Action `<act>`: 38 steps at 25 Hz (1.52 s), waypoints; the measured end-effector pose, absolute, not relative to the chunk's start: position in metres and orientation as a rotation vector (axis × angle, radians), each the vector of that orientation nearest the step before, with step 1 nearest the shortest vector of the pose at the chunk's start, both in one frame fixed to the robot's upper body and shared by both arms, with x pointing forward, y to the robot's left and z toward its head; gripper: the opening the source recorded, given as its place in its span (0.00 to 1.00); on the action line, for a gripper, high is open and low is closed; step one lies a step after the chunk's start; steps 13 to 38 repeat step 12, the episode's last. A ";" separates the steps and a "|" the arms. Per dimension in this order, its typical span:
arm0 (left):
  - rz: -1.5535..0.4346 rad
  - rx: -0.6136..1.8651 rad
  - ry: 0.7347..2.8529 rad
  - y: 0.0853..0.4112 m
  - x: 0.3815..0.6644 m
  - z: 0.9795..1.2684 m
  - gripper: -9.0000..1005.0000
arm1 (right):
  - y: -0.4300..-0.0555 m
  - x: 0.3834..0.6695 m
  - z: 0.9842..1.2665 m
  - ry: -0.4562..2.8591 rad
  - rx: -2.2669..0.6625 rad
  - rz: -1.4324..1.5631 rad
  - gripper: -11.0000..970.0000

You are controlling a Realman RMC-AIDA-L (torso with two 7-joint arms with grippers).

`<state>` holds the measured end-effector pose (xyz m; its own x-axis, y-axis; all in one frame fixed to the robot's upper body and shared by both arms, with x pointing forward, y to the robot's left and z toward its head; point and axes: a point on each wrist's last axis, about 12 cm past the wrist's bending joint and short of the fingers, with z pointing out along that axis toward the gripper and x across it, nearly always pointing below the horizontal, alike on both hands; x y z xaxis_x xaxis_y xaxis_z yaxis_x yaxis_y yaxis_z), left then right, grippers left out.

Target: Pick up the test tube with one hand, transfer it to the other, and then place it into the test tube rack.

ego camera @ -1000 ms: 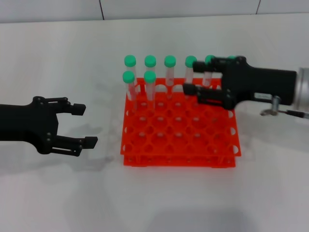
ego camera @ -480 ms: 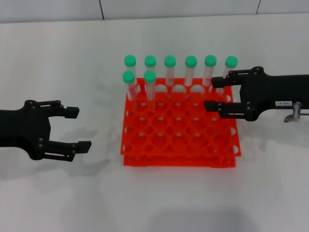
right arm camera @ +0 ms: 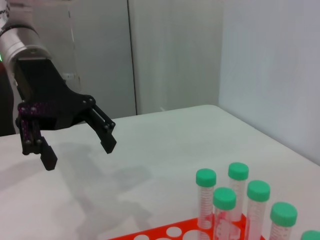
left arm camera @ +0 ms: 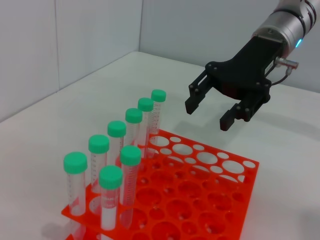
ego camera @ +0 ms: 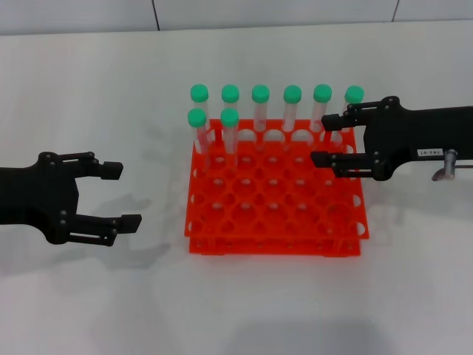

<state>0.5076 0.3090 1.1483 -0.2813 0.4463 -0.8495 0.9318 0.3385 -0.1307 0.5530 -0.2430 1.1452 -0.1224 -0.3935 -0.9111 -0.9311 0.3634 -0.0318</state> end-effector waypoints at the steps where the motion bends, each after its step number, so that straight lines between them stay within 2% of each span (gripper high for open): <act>1: -0.843 1.211 1.873 0.309 0.508 1.148 0.89 | -0.243 0.553 1.145 1.698 -1.187 0.728 0.61; 38: -0.842 1.212 1.872 0.309 0.508 1.148 0.89 | -0.242 0.553 1.145 1.699 -1.187 0.731 0.61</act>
